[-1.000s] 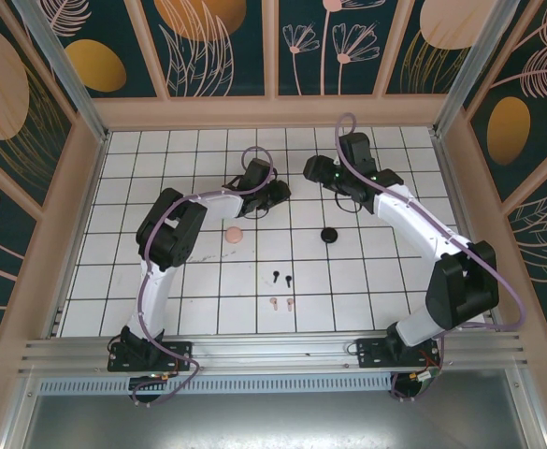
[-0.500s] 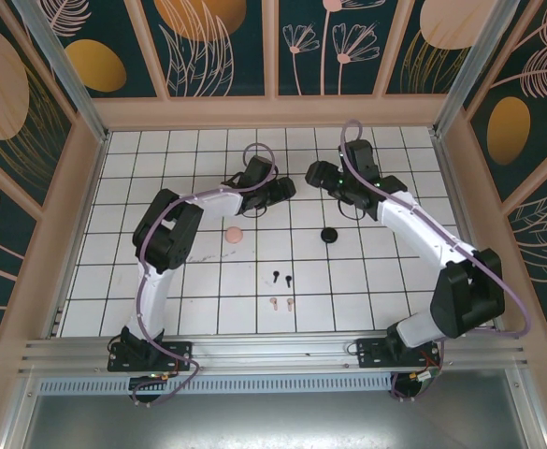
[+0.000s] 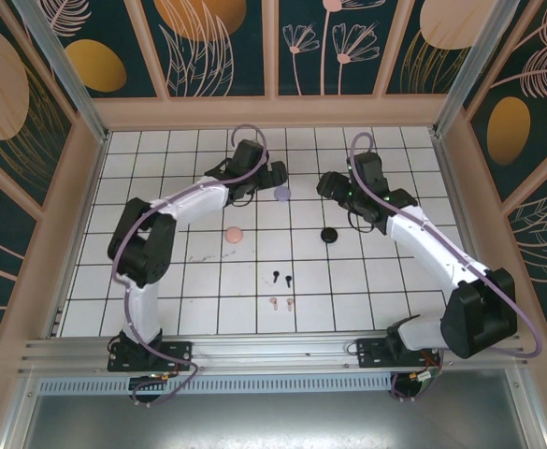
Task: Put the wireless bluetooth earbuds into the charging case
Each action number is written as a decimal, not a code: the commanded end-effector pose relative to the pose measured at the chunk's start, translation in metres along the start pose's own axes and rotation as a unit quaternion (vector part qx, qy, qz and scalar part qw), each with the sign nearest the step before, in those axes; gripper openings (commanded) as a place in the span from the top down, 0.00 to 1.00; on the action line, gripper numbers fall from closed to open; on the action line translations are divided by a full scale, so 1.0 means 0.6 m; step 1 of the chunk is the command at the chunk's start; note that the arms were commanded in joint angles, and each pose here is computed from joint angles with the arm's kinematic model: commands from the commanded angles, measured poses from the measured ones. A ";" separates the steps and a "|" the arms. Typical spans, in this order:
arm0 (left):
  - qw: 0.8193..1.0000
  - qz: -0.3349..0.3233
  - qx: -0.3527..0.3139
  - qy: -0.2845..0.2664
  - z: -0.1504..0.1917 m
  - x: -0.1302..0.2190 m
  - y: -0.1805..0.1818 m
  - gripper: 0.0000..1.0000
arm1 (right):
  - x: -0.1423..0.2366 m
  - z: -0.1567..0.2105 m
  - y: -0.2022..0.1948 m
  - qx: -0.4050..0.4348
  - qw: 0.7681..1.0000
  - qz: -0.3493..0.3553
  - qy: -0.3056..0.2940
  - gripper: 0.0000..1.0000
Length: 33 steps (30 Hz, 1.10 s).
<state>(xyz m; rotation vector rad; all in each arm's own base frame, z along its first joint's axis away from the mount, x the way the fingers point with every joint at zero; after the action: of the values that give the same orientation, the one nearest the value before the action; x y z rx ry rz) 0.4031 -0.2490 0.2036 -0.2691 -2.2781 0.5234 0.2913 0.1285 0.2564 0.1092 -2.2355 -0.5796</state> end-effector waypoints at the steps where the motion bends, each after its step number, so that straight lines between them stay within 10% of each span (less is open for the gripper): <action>1: 0.996 0.000 -0.034 -0.079 -0.044 0.073 -0.010 0.01 | -0.001 0.019 -0.027 0.001 0.999 0.044 0.008 0.21; 13: 0.976 0.026 0.002 -0.214 -0.063 0.195 0.004 0.01 | -0.032 0.083 -0.074 0.048 0.991 0.101 0.079 0.21; 25: 0.965 0.127 0.036 -0.226 -0.005 0.240 0.036 0.01 | -0.097 0.091 -0.057 0.157 0.976 0.048 0.144 0.21; 33: 0.971 0.076 0.031 -0.224 0.002 0.255 0.054 0.01 | -0.147 0.088 -0.051 0.148 0.975 0.052 0.155 0.21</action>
<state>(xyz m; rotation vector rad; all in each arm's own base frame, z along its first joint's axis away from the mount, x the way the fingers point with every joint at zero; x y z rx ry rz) 0.3045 -0.1762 0.2823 -0.3792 -2.6525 0.7960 0.2960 0.1357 0.1479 0.1770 -1.9664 -0.1426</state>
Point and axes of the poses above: each hand's point on the last joint's axis, 136 mm out from that joint toward the fingers, its own x axis back along the fingers, its own y axis along the line the jaws close on, z = x × y, the point moved 10 cm from there along x, back along the fingers, and after that the axes turned 2 degrees about x, right-handed, at the moved point
